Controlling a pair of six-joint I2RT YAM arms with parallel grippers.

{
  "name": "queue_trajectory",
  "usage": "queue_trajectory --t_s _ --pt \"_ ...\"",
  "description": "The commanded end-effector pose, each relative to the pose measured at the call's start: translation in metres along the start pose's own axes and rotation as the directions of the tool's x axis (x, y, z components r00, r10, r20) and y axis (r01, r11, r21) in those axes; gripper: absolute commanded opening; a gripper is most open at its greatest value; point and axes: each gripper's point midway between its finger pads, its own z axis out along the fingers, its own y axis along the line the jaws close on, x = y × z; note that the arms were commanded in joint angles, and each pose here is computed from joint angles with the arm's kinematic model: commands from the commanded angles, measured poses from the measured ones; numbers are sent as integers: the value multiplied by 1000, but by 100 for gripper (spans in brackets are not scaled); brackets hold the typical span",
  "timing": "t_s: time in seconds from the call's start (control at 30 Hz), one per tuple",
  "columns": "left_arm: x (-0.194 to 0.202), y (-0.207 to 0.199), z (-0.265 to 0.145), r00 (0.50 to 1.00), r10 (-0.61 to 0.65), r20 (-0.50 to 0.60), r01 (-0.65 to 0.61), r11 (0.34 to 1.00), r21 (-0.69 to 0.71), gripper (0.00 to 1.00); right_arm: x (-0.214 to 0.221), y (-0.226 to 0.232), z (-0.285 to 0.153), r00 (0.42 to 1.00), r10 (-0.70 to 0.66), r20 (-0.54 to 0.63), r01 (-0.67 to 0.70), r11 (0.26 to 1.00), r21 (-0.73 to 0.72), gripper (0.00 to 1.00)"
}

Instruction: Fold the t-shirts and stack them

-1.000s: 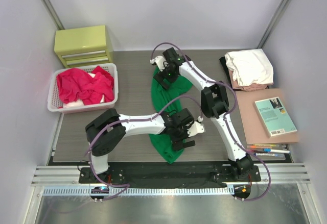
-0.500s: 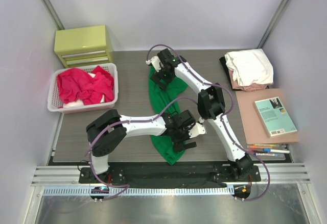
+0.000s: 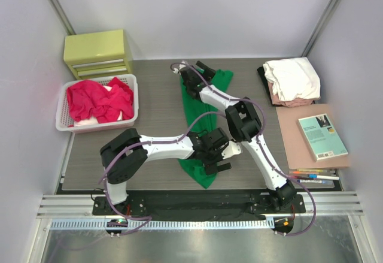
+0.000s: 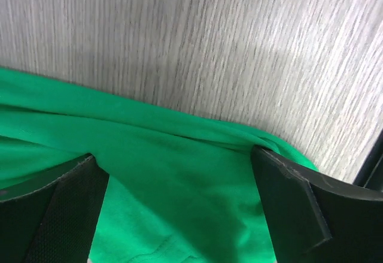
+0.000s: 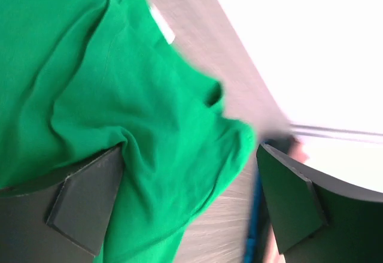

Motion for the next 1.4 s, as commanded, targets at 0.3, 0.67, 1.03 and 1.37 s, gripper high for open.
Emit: queue_trajectory --t_s 0.3,0.67,1.03,1.37 --pt "60 -61 9 984 25 -176 12 978 207 100 23 -31 24 997 74 -1 -69 933 353 100" --pt "74 -39 18 979 1 -202 28 990 136 100 7 -55 2 984 144 102 -173 905 388 100" --pt "70 -22 17 982 -17 -189 34 996 88 100 -48 -127 -61 923 257 285 -359 840 406 100" --pt "69 -21 19 982 -17 -186 34 996 87 100 -92 -277 -214 765 357 537 -607 679 413 100"
